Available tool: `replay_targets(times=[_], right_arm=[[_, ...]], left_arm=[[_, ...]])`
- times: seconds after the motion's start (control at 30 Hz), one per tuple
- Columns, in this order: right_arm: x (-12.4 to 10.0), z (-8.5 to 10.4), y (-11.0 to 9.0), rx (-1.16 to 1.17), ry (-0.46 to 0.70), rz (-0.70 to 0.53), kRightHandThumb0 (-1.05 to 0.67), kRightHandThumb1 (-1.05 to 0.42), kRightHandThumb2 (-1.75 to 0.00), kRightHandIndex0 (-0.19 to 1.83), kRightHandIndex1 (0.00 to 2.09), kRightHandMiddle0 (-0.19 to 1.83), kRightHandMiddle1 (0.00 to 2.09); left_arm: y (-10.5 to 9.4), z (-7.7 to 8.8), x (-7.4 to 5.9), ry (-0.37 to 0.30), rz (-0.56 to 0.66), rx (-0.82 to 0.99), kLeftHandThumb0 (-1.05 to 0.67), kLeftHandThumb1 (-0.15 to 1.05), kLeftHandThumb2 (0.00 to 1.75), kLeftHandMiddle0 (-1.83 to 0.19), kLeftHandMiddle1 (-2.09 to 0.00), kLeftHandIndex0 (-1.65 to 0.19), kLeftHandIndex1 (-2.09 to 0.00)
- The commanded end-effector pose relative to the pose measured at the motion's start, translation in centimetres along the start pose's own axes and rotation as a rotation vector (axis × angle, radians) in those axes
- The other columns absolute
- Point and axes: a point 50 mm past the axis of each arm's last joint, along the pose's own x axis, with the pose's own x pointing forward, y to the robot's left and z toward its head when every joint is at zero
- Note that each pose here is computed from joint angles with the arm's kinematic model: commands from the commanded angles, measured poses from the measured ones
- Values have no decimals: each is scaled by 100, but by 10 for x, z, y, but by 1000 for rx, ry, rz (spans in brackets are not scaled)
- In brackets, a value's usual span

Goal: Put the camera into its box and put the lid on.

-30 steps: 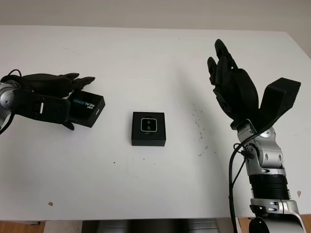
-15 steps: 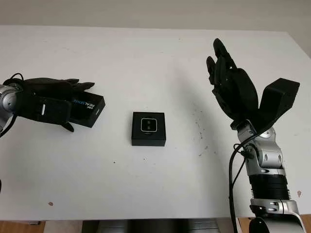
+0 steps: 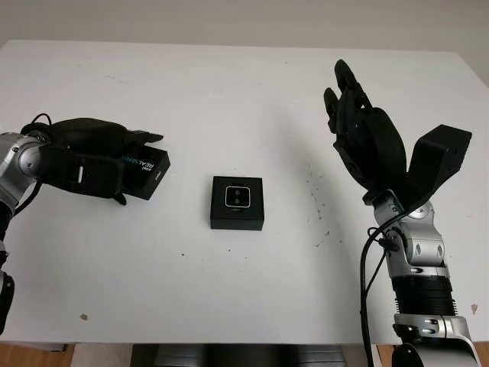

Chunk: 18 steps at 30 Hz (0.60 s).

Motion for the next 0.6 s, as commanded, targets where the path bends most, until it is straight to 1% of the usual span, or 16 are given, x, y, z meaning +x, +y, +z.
replay_targets(times=[0.0,0.07,0.2,0.3,0.4,0.43,0.47,0.5,0.57], right_arm=[[-1,3,-1,-15,-13,0,-73,-105,-72,-12,5,-12,5],[-1,3,-1,-16,-12,3,-73,-105,-72,-12,5,-13,5],[-1,4,-1,-18,-18,6,-73,-105,-72,-12,5,-13,5],[0,5,0,-19,-22,10,-72,-105,-73,-12,5,-13,5],[0,5,1,-10,-21,11,-71,-105,-72,-11,6,-12,5],[0,4,1,-7,-20,10,-71,-105,-71,-11,6,-12,5],[0,4,1,-5,-18,14,-71,-105,-70,-10,6,-11,6],[0,4,1,-4,-18,16,-71,-105,-70,-10,6,-11,6],[0,3,2,3,-16,14,-71,-105,-69,-10,6,-11,6]], left_arm=[[-9,4,7,-6,-32,5,-29,94,5,-19,-90,-14,-84],[-10,4,7,-3,-33,17,-28,93,5,-19,-89,-12,-88],[-9,3,6,6,-33,34,-29,93,5,-19,-87,-11,-89],[-10,3,6,4,-28,50,-30,94,5,-19,-94,-12,-95],[-12,3,7,-5,-5,38,-28,102,10,-19,-112,-15,-114],[-12,4,7,-11,11,23,-27,104,15,-16,-124,-14,-120],[-11,5,8,-18,33,3,-28,104,22,-12,-141,-11,-125],[-11,6,8,-27,60,-17,-29,104,26,-11,-151,-10,-128],[-7,8,9,-33,104,-69,-31,105,31,-13,-163,-9,-134]])
